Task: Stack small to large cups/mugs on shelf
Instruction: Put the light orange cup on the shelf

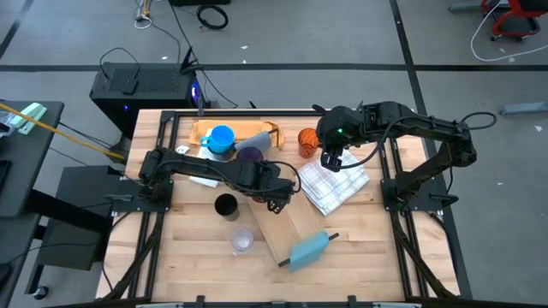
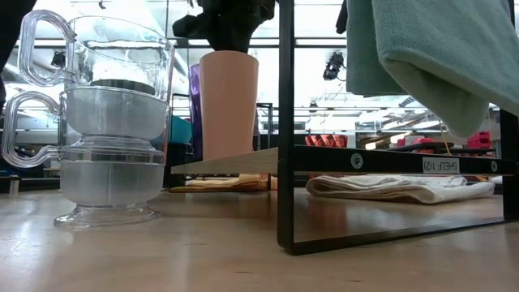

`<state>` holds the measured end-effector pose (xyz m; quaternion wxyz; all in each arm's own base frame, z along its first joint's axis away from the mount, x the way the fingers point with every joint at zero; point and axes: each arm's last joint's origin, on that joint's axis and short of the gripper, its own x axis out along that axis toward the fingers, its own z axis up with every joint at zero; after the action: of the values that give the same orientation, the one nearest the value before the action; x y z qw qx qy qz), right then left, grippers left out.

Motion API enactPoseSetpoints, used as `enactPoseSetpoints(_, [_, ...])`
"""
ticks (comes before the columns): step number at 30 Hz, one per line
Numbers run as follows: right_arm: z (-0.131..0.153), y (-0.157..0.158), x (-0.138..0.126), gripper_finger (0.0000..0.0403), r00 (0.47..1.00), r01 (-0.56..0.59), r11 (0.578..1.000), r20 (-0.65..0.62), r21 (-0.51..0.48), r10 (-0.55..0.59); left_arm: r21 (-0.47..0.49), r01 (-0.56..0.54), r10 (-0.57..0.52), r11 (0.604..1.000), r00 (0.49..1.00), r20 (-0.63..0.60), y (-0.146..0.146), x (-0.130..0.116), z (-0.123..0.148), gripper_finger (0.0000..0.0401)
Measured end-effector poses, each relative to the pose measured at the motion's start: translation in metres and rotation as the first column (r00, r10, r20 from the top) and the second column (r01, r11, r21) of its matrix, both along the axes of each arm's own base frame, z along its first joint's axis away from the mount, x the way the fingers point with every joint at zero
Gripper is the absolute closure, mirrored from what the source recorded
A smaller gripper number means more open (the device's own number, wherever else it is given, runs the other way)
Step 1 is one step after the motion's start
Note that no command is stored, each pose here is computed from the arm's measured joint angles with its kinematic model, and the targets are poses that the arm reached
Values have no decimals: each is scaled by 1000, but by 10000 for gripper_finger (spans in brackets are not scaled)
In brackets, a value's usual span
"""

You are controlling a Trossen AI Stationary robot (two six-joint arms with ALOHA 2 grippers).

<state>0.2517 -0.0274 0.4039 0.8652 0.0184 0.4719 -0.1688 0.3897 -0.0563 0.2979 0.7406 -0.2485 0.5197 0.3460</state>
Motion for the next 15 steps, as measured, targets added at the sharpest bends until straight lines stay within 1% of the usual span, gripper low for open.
enactPoseSetpoints(15, [0, 0, 0, 293, 1000, -6, 1000, -2, -4, 6, 4, -2, 2, 1000, 1000, -7, 4, 1, -1, 385])
